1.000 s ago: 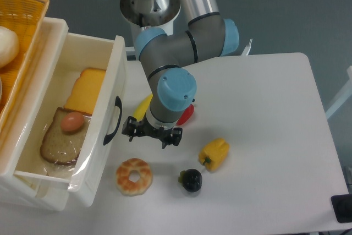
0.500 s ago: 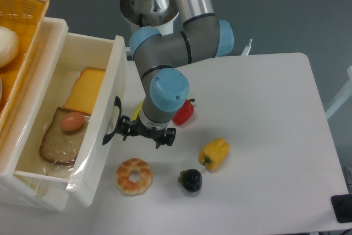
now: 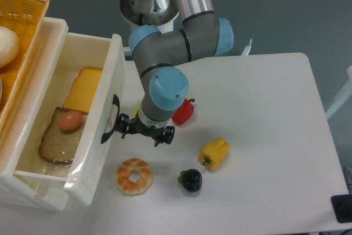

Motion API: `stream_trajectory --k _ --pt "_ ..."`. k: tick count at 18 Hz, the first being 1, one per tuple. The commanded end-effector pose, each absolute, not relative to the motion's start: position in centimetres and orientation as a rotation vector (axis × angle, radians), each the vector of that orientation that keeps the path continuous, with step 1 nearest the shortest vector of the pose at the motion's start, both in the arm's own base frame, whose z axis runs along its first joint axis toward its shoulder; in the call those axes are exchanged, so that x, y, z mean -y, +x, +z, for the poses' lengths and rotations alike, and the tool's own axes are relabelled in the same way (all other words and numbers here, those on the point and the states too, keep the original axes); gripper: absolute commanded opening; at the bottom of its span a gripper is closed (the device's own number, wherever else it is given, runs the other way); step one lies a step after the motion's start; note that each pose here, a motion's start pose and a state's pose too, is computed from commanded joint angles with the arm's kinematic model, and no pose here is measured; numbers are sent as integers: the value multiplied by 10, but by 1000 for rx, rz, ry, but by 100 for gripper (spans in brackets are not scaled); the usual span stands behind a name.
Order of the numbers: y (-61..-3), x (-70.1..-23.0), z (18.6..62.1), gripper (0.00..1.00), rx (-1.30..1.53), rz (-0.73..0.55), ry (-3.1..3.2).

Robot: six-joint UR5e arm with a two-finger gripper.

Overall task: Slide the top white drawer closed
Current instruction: 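Push the drawer front with the gripper into the cabinet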

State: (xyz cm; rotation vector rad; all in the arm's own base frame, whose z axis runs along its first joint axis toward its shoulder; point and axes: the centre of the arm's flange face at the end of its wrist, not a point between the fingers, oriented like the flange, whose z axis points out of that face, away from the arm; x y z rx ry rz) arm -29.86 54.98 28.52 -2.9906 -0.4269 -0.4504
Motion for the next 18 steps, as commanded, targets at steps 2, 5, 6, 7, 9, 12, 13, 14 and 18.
stream_trajectory --k 2,5,6,7,9,12,13,14,18 --pt "-293 -551 288 100 415 -448 -2991" --pt "-291 -551 291 100 409 -448 -2990" --pt "-290 -551 292 100 408 -452 -2990" --pt "-287 -552 291 100 399 -454 -2993" --pt "-283 -554 292 100 392 -458 -2993" --pt "-274 -555 297 100 371 -457 -2996" --pt "-273 -555 298 100 370 -461 -2998" --pt "-271 -555 297 100 370 -464 -2999" --pt "-261 -559 305 100 345 -474 -2986"
